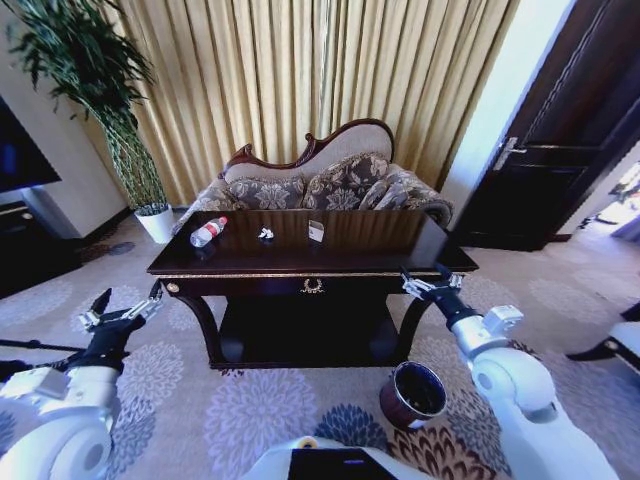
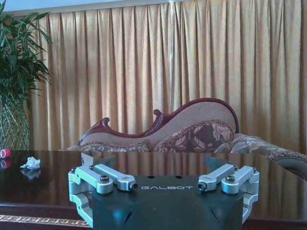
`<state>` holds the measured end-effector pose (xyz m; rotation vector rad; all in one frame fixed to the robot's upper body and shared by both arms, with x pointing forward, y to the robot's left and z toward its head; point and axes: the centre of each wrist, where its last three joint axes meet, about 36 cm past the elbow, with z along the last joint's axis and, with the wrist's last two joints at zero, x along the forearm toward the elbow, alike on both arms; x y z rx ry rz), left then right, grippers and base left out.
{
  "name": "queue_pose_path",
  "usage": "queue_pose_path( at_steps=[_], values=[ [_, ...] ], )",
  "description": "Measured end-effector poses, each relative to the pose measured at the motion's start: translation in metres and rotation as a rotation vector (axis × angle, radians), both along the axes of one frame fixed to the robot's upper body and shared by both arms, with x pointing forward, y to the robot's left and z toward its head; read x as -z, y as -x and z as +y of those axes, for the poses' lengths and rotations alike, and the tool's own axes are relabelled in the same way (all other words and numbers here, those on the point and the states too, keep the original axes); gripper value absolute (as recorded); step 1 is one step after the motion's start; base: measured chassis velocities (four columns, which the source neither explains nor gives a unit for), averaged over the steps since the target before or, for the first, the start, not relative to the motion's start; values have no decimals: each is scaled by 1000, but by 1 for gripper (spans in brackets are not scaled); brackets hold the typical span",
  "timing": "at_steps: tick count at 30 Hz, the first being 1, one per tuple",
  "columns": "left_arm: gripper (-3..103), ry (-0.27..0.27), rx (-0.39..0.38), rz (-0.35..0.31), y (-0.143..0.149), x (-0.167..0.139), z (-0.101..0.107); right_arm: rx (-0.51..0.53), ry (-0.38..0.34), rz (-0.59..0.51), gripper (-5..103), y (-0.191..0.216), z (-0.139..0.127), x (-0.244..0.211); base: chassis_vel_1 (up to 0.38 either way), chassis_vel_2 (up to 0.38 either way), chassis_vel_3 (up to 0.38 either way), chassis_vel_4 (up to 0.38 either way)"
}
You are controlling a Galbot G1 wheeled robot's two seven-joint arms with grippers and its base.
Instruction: Move to the front of the table and place the trash on the table into the trash bin.
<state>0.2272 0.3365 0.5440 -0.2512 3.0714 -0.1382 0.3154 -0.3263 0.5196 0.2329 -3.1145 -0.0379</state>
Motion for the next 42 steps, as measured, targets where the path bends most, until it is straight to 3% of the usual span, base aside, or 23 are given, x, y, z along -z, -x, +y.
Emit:
queue_pose_path(
  at_steps=[35, 42],
  values=[
    [100, 4, -6, 5, 1, 2, 0, -10, 1, 5, 100, 0, 3, 1, -80, 76, 75, -81],
    [100, 13, -13, -2, 3, 1, -2, -67, -3, 31, 100, 1, 15, -6, -47, 50, 41, -44]
  ],
)
